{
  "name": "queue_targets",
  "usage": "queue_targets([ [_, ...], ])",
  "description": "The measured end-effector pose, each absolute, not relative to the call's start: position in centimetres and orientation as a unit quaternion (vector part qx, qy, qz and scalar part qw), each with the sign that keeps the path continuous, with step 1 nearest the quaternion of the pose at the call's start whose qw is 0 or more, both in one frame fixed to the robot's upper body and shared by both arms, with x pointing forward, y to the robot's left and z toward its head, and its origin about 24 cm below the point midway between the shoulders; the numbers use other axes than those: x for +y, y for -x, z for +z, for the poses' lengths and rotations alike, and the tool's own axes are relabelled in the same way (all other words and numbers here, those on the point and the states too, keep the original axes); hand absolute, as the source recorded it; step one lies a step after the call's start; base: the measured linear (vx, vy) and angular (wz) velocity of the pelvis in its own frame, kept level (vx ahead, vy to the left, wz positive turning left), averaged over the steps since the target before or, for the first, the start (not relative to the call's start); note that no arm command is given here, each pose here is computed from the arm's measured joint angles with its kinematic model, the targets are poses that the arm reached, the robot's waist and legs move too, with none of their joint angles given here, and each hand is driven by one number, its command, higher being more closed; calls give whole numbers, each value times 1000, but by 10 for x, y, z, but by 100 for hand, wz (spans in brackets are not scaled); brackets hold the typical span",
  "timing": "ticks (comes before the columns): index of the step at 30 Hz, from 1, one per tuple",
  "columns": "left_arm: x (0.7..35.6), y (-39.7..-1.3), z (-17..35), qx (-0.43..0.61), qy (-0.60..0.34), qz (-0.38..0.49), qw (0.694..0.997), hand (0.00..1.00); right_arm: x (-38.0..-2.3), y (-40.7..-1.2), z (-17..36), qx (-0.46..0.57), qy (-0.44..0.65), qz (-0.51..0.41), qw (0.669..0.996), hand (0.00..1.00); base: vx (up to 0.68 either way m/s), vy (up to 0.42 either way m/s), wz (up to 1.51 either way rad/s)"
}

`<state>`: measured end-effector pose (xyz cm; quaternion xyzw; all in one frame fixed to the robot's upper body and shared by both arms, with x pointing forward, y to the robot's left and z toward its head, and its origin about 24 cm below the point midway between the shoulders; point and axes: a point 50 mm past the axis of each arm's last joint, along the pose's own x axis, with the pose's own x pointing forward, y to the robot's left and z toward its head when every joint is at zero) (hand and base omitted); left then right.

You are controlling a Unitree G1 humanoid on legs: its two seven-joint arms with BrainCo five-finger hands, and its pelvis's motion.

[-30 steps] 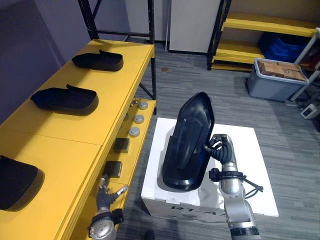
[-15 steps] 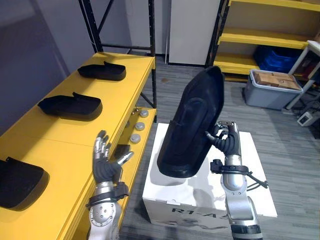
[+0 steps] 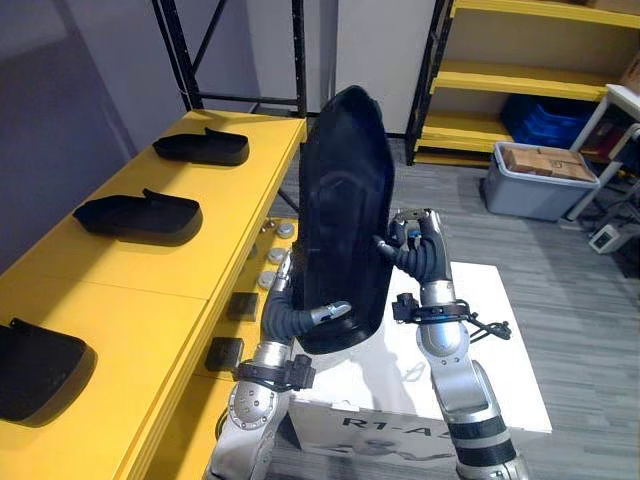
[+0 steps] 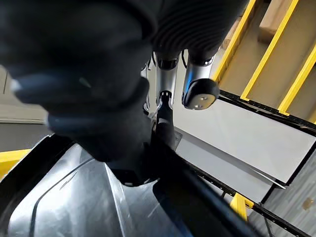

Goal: Walk over and take plastic housings, then place them on the shelf

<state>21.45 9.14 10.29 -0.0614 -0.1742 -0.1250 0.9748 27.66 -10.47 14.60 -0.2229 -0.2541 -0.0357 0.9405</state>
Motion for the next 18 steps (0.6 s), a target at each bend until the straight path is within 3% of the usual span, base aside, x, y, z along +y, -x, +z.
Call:
queue_targets([
  [2, 89, -216, 102, -174, 56, -130, 974, 0, -103, -278, 143, -248, 226, -31, 942, 100, 0, 0, 0],
  [3, 86, -217, 101, -171, 54, -136, 974, 100, -103, -278, 141, -245, 227, -31, 942, 100, 0, 0, 0],
  [8, 84, -218, 98, -167, 41, -137, 976, 100, -106, -279, 139, -241, 234, -31, 941, 100, 0, 0, 0],
  [9, 84, -222, 97, -167, 31, -130, 977, 100, -108, -279, 138, -241, 242, -30, 940, 0, 0, 0, 0],
  [18, 88, -226, 85, -138, 12, -120, 983, 100, -106, -278, 140, -241, 200, -14, 950, 0, 0, 0, 0],
])
